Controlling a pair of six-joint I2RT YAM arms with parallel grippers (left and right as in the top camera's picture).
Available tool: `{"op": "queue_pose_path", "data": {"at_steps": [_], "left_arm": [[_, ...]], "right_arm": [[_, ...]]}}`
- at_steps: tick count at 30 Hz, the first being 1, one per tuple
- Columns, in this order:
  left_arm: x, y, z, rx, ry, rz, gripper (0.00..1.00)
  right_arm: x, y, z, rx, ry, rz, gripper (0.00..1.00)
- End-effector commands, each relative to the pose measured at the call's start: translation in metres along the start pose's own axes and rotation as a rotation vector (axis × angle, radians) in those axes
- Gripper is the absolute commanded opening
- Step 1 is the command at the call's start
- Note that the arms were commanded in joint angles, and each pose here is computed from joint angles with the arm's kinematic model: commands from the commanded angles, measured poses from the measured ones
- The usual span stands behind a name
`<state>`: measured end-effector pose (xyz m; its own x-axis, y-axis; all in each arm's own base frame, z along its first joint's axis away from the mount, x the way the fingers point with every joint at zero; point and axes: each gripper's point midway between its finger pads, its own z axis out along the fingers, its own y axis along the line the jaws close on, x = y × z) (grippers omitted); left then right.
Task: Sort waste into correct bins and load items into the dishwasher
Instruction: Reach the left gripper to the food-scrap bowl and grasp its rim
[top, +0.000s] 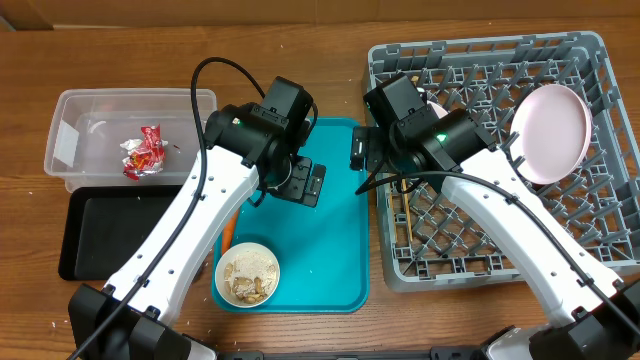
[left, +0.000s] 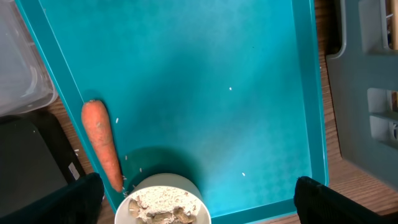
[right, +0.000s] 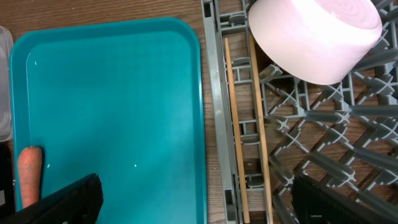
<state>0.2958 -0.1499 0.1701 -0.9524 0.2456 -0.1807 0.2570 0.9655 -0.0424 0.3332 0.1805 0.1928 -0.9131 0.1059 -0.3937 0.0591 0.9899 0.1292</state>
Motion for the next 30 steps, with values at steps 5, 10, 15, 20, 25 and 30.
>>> {"op": "queue_pose_path", "data": {"at_steps": [5,10,15,20,25,30], "left_arm": [[0.015,-0.009,0.009,0.057,0.073,-0.031,1.0],[0.047,0.002,0.037,-0.002,0.205,-0.112,0.99],[0.071,0.001,0.06,-0.003,0.277,-0.167,0.84],[0.098,-0.021,0.063,0.007,0.353,-0.04,0.79],[0.124,-0.028,0.075,-0.102,0.384,-0.044,0.87],[0.145,-0.036,0.095,-0.03,0.44,-0.094,0.77]], "right_arm": [[0.0,-0.001,-0.001,0.002,0.003,-0.001,1.0],[0.004,-0.01,-0.001,0.041,0.017,0.012,1.0],[-0.02,-0.059,0.001,0.135,-0.022,0.2,1.0],[-0.027,-0.098,0.004,0.06,0.068,0.355,1.0],[-0.025,-0.115,0.004,0.041,0.107,0.411,1.0],[-0.024,-0.116,0.003,0.044,0.113,0.379,1.0]]}}
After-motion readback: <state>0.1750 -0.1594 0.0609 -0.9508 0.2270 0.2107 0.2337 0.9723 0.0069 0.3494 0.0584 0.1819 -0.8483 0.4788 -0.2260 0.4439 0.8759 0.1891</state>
